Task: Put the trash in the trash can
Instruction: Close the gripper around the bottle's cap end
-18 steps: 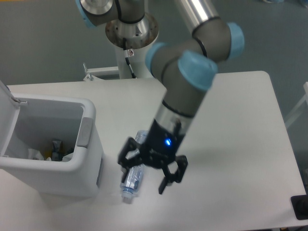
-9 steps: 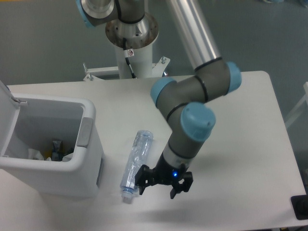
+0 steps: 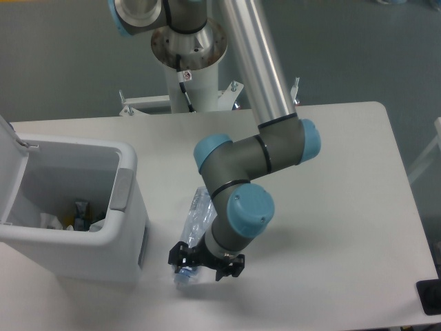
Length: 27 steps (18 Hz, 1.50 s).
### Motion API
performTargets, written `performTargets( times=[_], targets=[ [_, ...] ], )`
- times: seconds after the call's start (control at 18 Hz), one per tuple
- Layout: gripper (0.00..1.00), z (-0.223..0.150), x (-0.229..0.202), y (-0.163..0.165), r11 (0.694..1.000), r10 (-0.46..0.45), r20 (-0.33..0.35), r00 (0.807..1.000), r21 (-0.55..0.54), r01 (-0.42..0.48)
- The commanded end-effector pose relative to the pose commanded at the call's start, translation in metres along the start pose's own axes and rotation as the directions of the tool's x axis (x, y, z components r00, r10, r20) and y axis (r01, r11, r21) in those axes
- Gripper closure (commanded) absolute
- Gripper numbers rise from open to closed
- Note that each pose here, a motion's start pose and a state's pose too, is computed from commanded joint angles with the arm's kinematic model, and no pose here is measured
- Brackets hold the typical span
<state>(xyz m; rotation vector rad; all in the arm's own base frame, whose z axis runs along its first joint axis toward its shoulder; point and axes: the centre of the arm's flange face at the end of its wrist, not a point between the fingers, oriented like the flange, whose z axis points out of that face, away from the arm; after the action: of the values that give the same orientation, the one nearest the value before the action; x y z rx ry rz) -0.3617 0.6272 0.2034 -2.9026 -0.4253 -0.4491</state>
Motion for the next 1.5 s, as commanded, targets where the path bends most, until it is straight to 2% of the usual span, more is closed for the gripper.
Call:
performTargets(
  times=[0.28, 0.5, 0.78, 0.89, 1.17, 1.33, 1.5],
  targets=[
    [0.00, 0.021, 0.008, 0.003, 0.998, 0.019, 0.044, 0.999, -0.061, -0.017],
    [0.02, 0.022, 0.007, 0.004, 0.998, 0.020, 0.053, 0.998, -0.067, -0.016],
    [0.39, 0.018, 0.008, 0.004, 0.997, 0.024, 0.072, 0.997, -0.069, -0.019],
    [0.49, 0.011, 0.009, 0.002, 0.998, 0.027, 0.077, 0.997, -0.056, -0.022],
    [0.52, -0.020, 0.013, -0.003, 0.998, 0.064, 0.096, 0.993, -0.015, -0.063],
    [0.52, -0.063, -0.006, -0.007, 0.997, 0.046, 0.113, 0.992, 0.056, -0.053],
    [0.52, -0.109, -0.015, -0.022, 0.983, 0.034, 0.075, 0.997, 0.177, -0.047]
  ],
)
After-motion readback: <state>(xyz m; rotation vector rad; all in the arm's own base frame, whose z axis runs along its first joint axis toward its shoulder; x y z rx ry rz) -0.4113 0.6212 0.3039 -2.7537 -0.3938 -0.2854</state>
